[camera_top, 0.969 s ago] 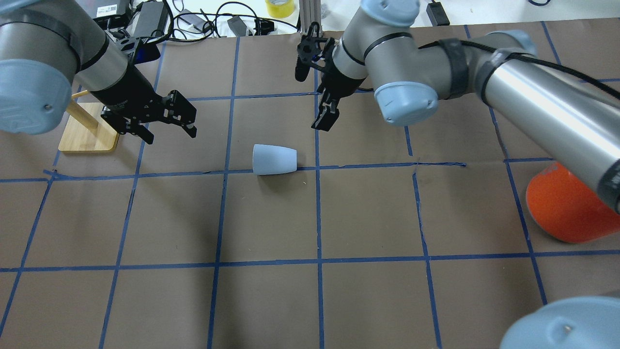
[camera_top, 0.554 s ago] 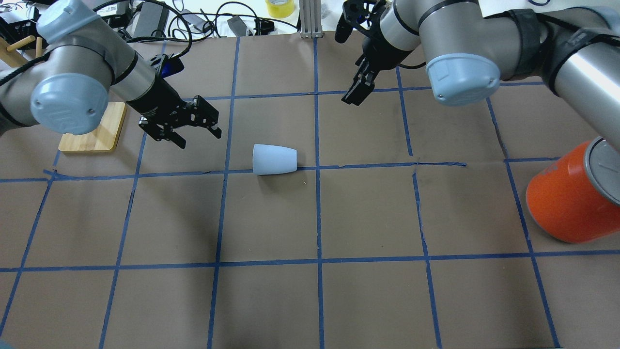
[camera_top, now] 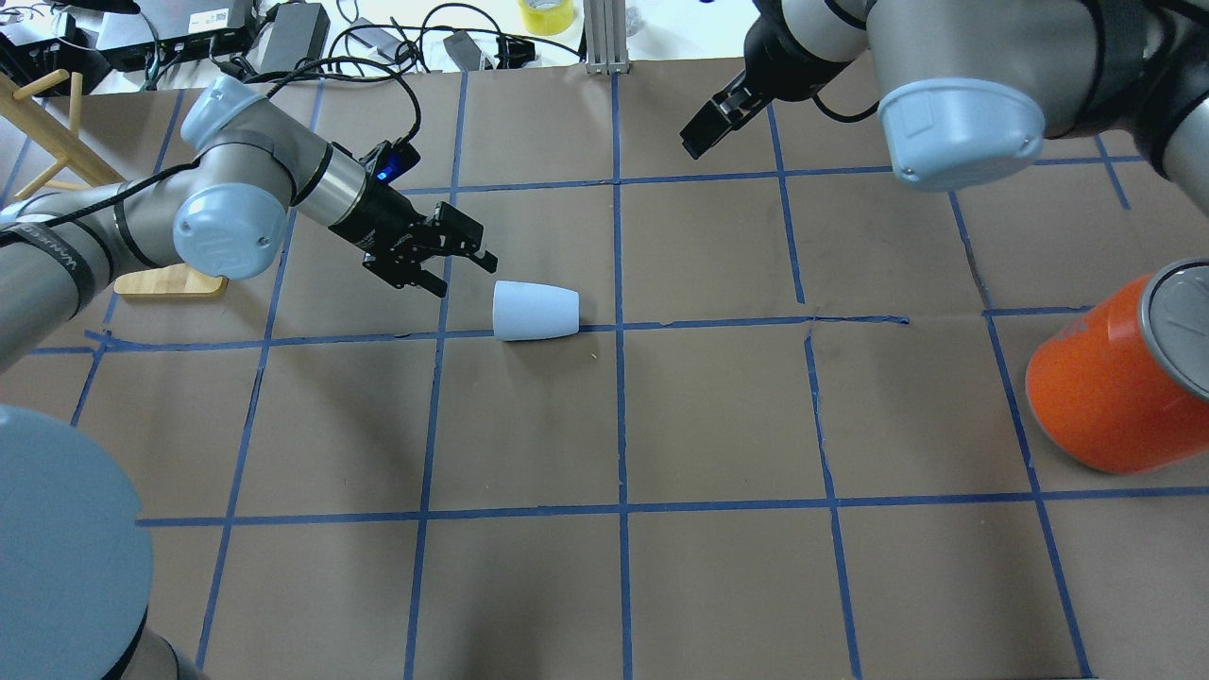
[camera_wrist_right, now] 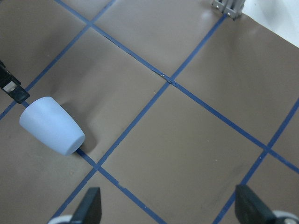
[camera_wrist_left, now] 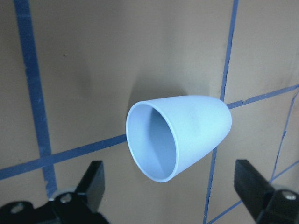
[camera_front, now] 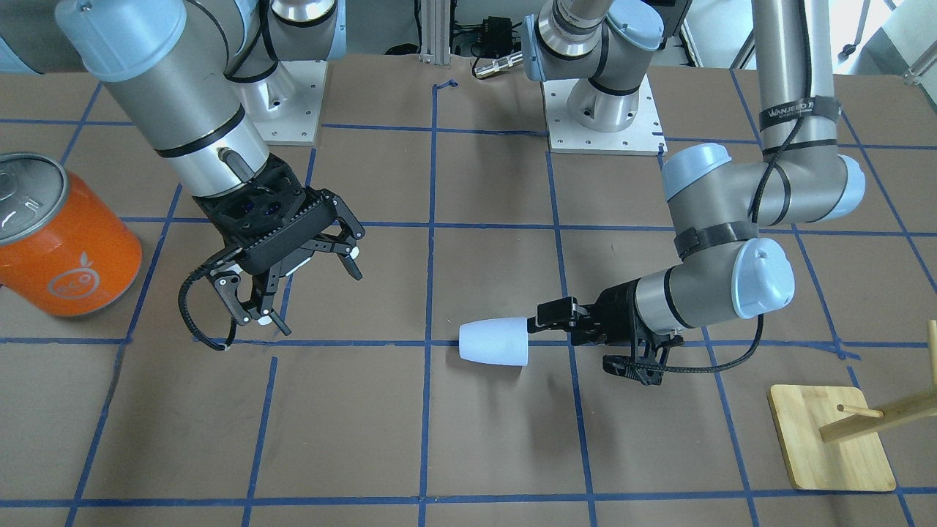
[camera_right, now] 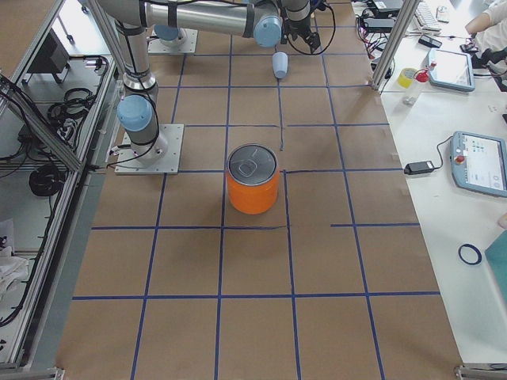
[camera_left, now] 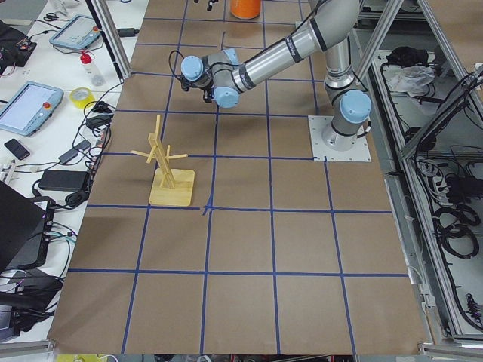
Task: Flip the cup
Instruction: 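Grasp the lying cup's rim with the left gripper and lift it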
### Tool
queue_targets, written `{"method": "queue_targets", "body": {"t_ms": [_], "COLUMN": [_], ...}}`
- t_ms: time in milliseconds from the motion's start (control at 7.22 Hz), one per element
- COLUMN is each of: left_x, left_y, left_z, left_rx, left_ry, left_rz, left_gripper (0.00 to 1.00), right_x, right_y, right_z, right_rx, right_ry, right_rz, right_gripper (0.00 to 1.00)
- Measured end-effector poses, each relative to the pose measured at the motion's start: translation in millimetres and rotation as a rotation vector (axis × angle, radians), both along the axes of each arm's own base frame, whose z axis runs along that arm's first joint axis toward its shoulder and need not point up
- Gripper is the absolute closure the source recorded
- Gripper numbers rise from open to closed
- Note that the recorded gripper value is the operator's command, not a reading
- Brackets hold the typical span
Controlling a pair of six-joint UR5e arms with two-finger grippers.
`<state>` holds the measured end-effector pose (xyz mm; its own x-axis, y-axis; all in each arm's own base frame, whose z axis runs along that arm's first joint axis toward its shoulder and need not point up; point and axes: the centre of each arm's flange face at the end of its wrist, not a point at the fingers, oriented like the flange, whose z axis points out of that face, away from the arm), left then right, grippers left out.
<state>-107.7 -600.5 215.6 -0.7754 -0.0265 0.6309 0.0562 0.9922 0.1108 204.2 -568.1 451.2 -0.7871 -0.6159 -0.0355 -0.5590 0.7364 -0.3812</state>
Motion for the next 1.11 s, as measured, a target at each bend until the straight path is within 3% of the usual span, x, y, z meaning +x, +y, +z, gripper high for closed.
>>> {"method": "queue_targets", "body": {"t_ms": [138,277,415,831,1108], "left_x": [-6,-11,-15,-19,-24], "left_y": [2,4,5,4,-6], "left_z": [-16,-31,-41,-49,-28], "left_rx": [0.008,0.020,0.028,0.059,0.093], "left_ry": [0.080,0.139,0.192,0.253,0.357], "left_rz": [0.010,0.021,0.035,0.072,0.178], "left_gripper": [0.16,0.51,1.00,1.00,1.00], "right_x": [-7,-13,-17,-27,-33], "right_y": [8,15,19,30,38], "right_z": [7,17,32,66,62], "right_rx": [0.038,0.077,0.120,0.230,0.319], "right_ry": [0.027,0.043,0.054,0.151,0.188], "right_rz": [-0.072,-0.150,-0.210,-0.278,-0.370], "right_gripper": [0.00,0.00,0.00,0.00,0.00]}}
